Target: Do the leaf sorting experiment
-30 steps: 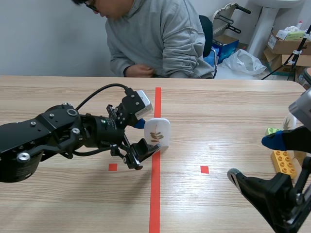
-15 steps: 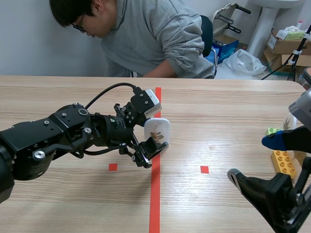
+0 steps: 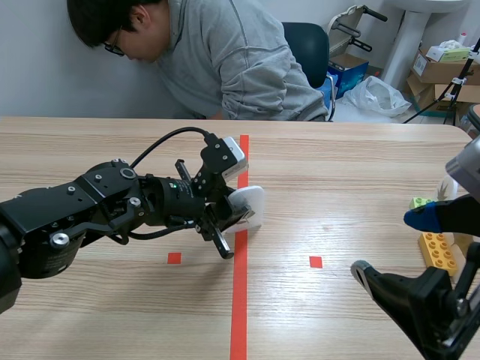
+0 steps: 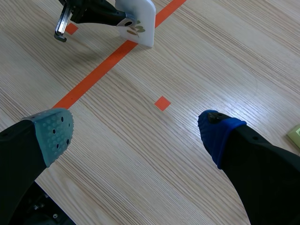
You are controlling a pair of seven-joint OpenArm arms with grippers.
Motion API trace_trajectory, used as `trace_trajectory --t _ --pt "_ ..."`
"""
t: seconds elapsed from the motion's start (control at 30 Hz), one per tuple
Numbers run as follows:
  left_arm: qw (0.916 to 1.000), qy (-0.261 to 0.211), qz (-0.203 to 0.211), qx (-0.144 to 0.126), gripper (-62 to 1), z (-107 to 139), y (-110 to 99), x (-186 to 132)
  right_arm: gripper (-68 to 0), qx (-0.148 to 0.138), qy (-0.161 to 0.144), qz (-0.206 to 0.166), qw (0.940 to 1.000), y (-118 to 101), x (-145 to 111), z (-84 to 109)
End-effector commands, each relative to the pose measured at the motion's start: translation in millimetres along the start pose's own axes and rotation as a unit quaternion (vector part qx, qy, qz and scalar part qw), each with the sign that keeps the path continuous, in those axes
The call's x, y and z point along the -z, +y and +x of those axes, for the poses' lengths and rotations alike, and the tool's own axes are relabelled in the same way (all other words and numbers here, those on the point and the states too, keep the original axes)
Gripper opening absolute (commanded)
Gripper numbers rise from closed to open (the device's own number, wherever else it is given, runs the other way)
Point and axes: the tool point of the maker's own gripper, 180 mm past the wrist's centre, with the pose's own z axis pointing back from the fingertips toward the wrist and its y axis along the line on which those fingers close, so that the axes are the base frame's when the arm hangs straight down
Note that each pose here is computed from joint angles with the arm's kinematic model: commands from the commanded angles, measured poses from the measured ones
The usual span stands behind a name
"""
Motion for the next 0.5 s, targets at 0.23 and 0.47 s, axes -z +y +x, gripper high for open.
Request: trace_trajectory --t 0.23,0.47 --pt "0.999 -0.044 0.001 0.002 -53.9 25.0 2.1 1.1 -13.3 -0.009 -0.017 0.0 0.9998 -2.3 -1.5 10.2" --pt "0.9941 -0.091 0.042 -0.042 -53.9 46.4 31.7 -20.9 -13.3 -0.009 -0.018 0.0 0.9998 -2.3 -1.6 10.7"
